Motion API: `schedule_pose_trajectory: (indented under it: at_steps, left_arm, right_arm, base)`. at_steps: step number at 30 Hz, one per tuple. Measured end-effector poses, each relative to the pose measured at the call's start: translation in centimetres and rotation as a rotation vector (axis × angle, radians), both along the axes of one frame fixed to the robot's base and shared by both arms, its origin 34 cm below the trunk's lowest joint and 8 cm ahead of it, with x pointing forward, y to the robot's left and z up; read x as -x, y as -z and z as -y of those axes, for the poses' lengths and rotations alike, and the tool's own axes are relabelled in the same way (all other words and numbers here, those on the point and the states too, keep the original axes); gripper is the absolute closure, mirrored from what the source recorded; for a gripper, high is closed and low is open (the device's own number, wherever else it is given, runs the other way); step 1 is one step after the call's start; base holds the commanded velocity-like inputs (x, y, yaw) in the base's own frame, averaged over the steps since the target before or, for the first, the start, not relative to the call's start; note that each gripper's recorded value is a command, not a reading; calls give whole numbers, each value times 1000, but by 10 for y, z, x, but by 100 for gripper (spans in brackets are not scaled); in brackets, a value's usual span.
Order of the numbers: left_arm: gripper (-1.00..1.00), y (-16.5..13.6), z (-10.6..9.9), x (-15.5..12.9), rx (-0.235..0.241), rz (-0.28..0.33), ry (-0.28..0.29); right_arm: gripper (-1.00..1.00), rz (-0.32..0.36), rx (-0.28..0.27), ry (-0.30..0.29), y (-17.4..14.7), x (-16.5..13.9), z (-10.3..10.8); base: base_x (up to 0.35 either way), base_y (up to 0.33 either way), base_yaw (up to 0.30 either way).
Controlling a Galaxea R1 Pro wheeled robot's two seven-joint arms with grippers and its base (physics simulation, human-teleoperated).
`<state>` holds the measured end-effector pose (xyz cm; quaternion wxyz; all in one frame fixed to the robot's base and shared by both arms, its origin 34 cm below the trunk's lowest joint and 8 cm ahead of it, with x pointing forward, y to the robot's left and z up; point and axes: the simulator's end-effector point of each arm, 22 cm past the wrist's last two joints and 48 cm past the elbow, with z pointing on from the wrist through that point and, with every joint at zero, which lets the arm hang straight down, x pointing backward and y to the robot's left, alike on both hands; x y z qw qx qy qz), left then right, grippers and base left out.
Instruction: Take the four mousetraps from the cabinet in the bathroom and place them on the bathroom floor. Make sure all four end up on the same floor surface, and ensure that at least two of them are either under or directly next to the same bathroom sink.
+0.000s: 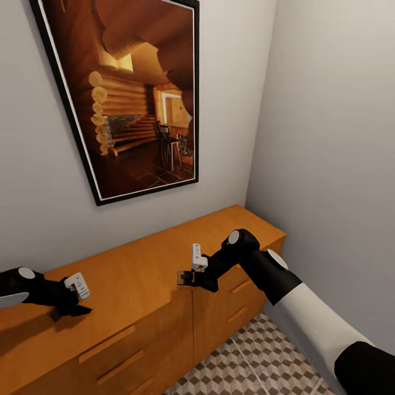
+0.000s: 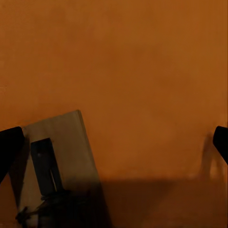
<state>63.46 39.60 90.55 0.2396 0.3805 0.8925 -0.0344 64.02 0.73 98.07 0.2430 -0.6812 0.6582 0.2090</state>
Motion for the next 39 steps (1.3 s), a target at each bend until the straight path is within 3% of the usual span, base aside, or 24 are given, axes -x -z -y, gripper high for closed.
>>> schedule_pose_trajectory:
  at_steps: [9, 20, 28, 39]
  left_arm:
    - [-100, -1, -11, 3, -3, -1, -20]
    - [-100, -1, -14, 2, -6, 2, -27]
    - [-100, -2, -22, 3, -11, 4, -42]
    - [-100, -6, -18, -3, 10, 40, -32]
  right_arm:
    - [100, -1, -1, 0, 0, 0, 0]
    - [100, -1, -1, 0, 0, 0, 0]
    - [100, -1, -1, 1, 0, 0, 0]
    - [100, -2, -1, 0, 1, 0, 0]
  base:
    - [-25, 0, 0]
    - [-226, 0, 0]
    - [-20, 0, 0]
    - [0, 0, 0]
